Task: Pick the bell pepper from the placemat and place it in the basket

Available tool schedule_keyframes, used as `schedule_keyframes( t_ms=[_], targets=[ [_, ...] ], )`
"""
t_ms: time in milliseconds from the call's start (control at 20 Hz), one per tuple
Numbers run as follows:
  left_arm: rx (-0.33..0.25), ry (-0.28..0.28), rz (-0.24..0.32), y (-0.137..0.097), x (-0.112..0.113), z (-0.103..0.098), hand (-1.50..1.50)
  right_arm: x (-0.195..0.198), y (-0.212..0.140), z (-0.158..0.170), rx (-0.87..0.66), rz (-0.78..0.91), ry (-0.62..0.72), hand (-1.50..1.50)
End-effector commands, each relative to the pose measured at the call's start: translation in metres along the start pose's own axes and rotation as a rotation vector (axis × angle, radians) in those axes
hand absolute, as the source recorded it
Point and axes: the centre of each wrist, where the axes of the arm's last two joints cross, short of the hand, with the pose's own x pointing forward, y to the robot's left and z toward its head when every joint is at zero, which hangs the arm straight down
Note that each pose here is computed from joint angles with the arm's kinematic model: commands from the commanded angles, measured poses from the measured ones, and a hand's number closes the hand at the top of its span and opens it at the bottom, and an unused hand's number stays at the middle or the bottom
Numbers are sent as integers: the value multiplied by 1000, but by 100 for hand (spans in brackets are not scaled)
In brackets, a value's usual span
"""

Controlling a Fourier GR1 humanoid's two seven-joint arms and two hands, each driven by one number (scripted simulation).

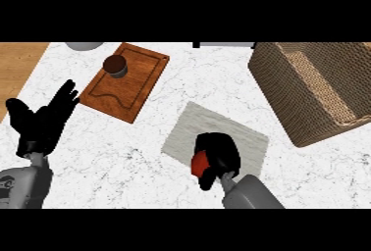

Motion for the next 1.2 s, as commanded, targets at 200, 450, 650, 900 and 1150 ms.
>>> schedule_keyframes(
  t_ms=[200, 450, 650, 900, 1150],
  targets=[
    [-64, -35, -13, -13, 8, -5, 0, 1, -82, -56, -292, -270, 523, 150],
    [-105, -49, -20, -26, 13, -10, 0, 31, -135, -74, -531, -473, 554, 150],
    [-126, -67, -24, -31, 23, -15, 0, 65, -170, -75, -782, -545, 419, 150],
    [-116, -55, -33, -29, 23, -16, 0, 86, -191, -91, -955, -473, 439, 150],
    [-103, -44, -19, -27, 24, -20, 0, 106, -220, -98, -1047, -446, 495, 150]
  ],
)
